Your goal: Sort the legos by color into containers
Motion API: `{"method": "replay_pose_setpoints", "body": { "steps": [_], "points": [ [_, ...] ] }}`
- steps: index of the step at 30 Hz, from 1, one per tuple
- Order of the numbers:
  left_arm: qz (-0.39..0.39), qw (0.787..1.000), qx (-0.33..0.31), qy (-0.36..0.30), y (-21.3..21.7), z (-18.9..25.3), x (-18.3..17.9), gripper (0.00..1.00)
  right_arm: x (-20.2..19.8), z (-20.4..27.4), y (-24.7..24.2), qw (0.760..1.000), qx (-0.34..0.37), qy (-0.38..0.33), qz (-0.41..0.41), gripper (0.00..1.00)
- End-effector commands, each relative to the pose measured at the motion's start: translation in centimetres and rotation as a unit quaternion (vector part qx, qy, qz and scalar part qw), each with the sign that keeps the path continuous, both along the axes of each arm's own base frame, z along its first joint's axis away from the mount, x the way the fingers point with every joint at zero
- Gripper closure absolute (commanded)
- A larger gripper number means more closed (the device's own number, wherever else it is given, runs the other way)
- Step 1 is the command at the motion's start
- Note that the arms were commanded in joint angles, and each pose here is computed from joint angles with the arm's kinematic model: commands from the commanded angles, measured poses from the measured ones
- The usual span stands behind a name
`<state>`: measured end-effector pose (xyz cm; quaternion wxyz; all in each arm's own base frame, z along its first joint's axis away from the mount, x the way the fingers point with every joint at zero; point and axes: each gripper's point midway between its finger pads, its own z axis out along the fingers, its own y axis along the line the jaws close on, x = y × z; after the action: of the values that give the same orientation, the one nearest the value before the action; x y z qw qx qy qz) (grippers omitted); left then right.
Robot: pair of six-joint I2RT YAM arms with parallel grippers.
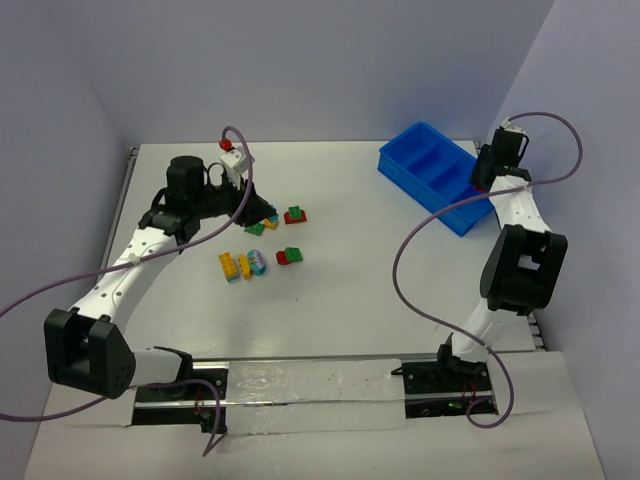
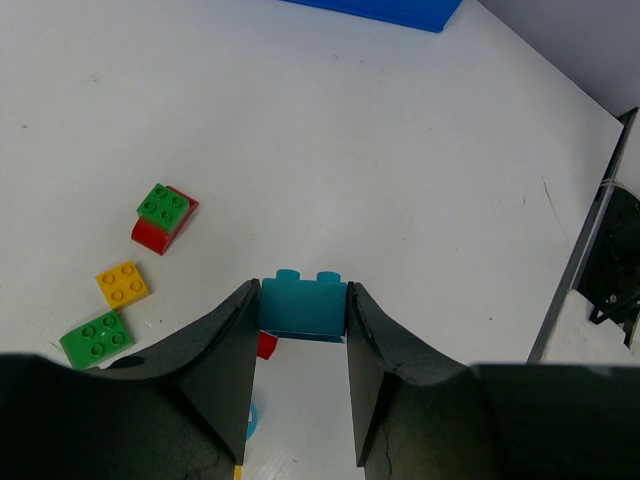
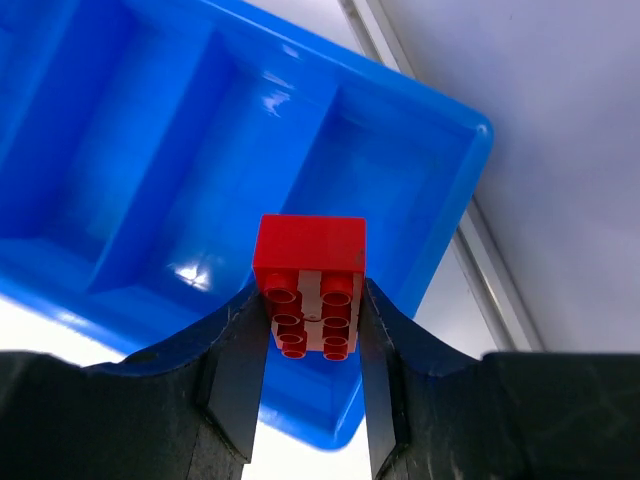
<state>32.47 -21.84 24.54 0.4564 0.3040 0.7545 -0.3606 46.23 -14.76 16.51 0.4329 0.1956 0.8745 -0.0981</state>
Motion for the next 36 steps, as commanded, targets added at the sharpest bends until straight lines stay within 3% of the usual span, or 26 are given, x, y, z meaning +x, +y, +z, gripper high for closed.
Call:
{"method": "replay_pose_setpoints", "body": {
  "steps": [1,12,29,36],
  "points": [
    [0.012,0.999,-0.008,-0.037,-0.1,2.4,1.5,1.0,3.0,3.2,-1.9,0.997,-0.017,-0.062,-0.044,1.0],
    [0.015,0.999,-0.008,-0.029,-0.3,2.2,2.2,1.0,3.9,1.2,-4.9,0.988,-0.04,-0.071,-0.132,1.0],
    [0.021,1.0,0.003,-0.02,-0.2,1.4,2.8,1.0,6.4,-2.0,-5.9,0.986,-0.041,-0.073,-0.147,0.8],
    [0.021,1.0,0.005,-0.017,-0.3,1.3,3.2,1.0,6.8,-3.0,-6.3,0.985,-0.048,-0.043,-0.158,0.76]
  ]
}}
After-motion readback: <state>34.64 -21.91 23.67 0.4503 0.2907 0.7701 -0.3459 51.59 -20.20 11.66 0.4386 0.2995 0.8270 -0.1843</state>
